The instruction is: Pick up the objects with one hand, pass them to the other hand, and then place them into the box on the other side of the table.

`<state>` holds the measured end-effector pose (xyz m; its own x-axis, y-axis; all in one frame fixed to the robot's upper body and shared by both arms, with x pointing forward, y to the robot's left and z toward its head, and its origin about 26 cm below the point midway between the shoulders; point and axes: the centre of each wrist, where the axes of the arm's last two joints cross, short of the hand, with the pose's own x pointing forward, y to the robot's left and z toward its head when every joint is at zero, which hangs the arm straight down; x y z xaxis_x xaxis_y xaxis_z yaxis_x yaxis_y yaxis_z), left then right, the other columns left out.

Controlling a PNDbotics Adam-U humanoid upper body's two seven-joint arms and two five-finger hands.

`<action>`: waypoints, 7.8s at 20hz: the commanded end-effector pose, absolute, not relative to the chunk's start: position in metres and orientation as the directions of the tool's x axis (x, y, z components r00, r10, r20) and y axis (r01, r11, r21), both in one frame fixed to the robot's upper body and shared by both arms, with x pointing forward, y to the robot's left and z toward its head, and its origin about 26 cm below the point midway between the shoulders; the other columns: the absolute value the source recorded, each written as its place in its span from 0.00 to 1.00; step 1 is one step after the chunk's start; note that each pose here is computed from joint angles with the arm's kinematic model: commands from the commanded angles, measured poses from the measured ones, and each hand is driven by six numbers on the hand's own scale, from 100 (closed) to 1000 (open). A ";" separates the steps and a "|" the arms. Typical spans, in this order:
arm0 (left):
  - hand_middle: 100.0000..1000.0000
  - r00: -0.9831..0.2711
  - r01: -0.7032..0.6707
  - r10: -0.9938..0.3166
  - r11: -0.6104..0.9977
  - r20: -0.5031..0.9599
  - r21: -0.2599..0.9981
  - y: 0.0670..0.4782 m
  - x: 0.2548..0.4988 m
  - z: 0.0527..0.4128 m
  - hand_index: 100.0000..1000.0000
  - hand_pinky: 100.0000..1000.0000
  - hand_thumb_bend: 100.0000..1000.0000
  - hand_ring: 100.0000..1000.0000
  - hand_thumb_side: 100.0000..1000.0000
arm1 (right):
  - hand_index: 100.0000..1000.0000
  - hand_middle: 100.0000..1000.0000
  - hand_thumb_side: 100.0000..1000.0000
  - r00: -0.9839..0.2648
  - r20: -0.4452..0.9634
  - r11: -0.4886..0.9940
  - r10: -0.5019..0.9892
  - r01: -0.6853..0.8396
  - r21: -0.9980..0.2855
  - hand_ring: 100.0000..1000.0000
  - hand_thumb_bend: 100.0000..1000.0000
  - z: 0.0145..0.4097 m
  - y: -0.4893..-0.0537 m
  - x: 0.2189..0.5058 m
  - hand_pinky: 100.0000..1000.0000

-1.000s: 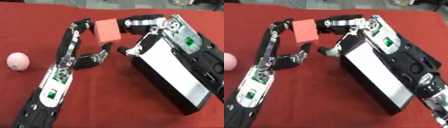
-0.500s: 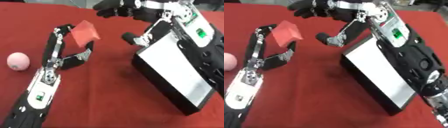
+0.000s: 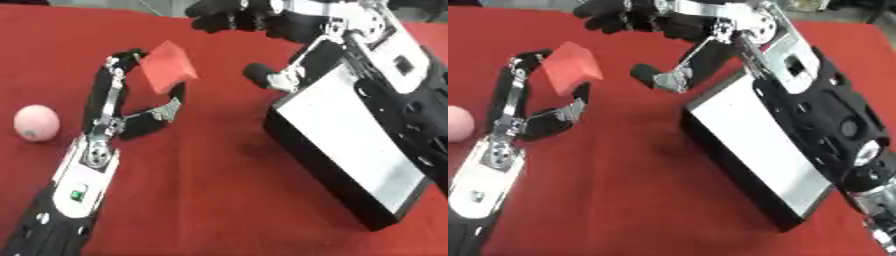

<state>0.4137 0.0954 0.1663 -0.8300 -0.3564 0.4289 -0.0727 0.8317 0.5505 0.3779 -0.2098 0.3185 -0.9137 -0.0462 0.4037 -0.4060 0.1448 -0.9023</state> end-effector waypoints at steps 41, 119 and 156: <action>0.36 -0.916 -0.025 -0.239 0.836 0.322 0.549 0.072 0.397 0.195 0.51 0.88 0.00 0.55 0.19 | 1.00 1.00 0.05 -0.965 0.263 0.061 0.021 -0.261 -0.963 1.00 0.00 0.311 -0.216 0.393 1.00; 0.35 -0.946 0.060 -0.130 0.833 0.298 0.551 0.047 0.386 0.203 0.52 0.87 0.00 0.57 0.24 | 1.00 1.00 0.05 -0.972 0.231 0.004 0.043 -0.231 -0.973 1.00 0.00 0.300 -0.210 0.395 1.00; 0.40 -0.943 0.030 -0.158 0.838 0.294 0.546 0.047 0.387 0.200 0.60 0.89 0.05 0.59 0.35 | 0.73 0.72 0.09 -0.874 0.484 0.125 0.038 -0.476 -0.871 0.98 0.00 0.307 -0.221 0.394 0.98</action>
<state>0.3865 0.0483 0.1933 -0.9384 -0.1580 0.3075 0.0414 0.8317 0.5537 0.3992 -0.2175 0.2925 -0.8507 0.0459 0.5236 -0.5142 0.1333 -0.8472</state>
